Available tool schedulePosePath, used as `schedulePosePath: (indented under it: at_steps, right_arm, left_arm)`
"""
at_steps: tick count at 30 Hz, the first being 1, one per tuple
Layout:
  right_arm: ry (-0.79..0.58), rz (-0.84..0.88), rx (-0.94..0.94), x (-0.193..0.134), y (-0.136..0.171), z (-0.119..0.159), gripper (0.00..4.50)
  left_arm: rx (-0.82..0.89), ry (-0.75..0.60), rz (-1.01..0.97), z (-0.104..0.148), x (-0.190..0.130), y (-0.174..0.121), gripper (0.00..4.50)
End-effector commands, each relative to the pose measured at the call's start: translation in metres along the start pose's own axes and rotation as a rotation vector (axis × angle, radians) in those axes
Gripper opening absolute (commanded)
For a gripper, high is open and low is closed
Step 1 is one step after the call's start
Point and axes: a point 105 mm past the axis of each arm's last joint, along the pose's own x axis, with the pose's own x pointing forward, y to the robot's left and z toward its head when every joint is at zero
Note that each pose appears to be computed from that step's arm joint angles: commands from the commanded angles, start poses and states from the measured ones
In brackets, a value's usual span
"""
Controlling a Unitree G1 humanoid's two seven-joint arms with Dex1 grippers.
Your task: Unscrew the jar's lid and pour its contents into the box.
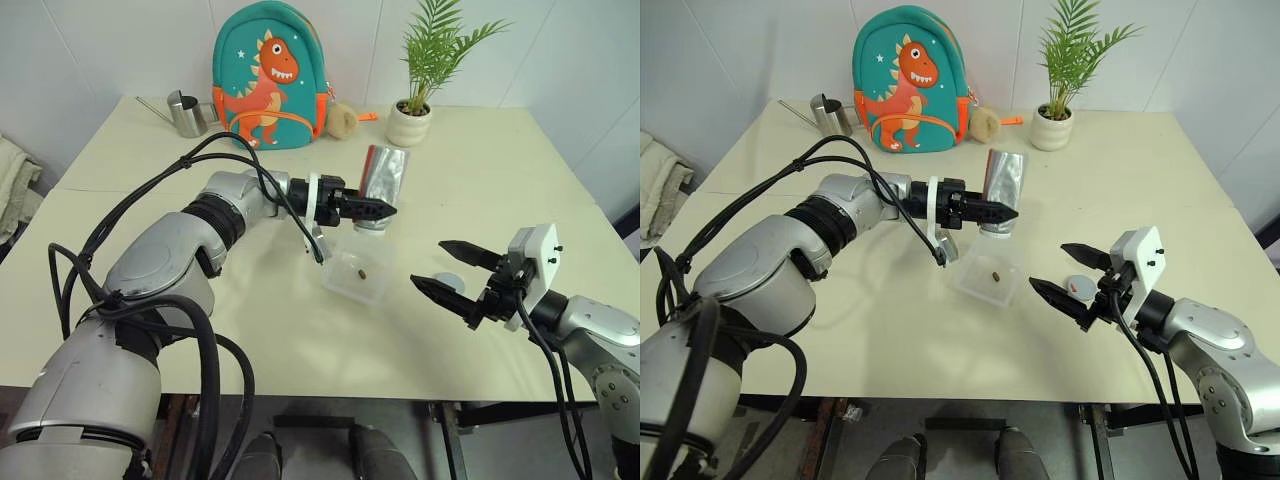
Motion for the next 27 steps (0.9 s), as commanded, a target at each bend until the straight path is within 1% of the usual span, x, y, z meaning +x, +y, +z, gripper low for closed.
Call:
schedulePosePath:
  at_steps: [1,2,3,4,5,7,8,9,10,11,14,16,17,20,24,27]
  right_arm:
    - [-0.029,-0.003,-0.05,-0.003,-0.003,0.013,4.48]
    - [-0.031,-0.003,-0.049,-0.003,-0.004,0.014,4.48]
    - [-0.029,-0.003,-0.048,-0.003,-0.004,0.014,4.48]
    - [-0.027,-0.003,-0.047,-0.003,-0.004,0.014,4.48]
    - [-0.023,0.001,-0.046,-0.004,-0.004,0.013,4.48]
    - [-0.016,0.006,-0.045,-0.005,-0.003,0.012,4.48]
    - [-0.015,0.007,-0.045,-0.005,-0.004,0.012,4.48]
    - [-0.014,0.007,-0.045,-0.005,-0.004,0.013,4.48]
    - [-0.01,0.011,-0.044,-0.005,-0.005,0.013,4.48]
    - [-0.004,0.018,-0.043,-0.005,-0.006,0.014,4.48]
    - [0.002,0.027,-0.04,-0.009,-0.009,0.016,4.48]
    - [-0.011,0.044,-0.021,-0.014,-0.01,0.019,4.48]
    - [-0.028,0.049,-0.012,-0.016,-0.01,0.02,4.48]
    - [0.0,0.063,-0.014,-0.024,-0.013,0.015,4.48]
    - [0.026,0.064,-0.011,-0.026,-0.017,0.015,4.48]
    - [0.027,0.071,-0.016,-0.027,-0.019,0.016,4.48]
  left_arm:
    - [-0.226,0.18,-0.005,-0.022,-0.001,0.003,2.04]
    - [-0.363,0.288,-0.02,-0.031,-0.007,-0.001,2.04]
    - [-0.471,0.356,-0.051,-0.034,-0.011,-0.006,2.04]
    - [-0.547,0.394,-0.068,-0.035,-0.014,-0.009,2.04]
    - [-0.703,0.506,-0.054,-0.04,-0.02,-0.014,2.04]
    - [-0.903,0.647,-0.029,-0.046,-0.031,-0.021,2.04]
    - [-0.967,0.69,-0.029,-0.047,-0.036,-0.025,2.04]
    - [-1.083,0.77,-0.008,-0.049,-0.041,-0.031,2.04]
    - [-1.236,0.877,0.033,-0.049,-0.052,-0.04,2.04]
    - [-1.439,1.0,0.096,-0.045,-0.064,-0.052,2.04]
    - [-1.892,1.182,0.281,-0.03,-0.088,-0.075,2.04]
    - [-2.12,1.229,0.398,-0.017,-0.101,-0.084,2.04]
    - [-2.213,1.225,0.43,-0.01,-0.105,-0.086,2.04]
    - [-2.444,1.214,0.491,0.011,-0.114,-0.09,2.04]
    - [-2.58,1.175,0.495,0.028,-0.123,-0.084,2.04]
    - [-2.626,1.14,0.491,0.035,-0.124,-0.078,2.04]
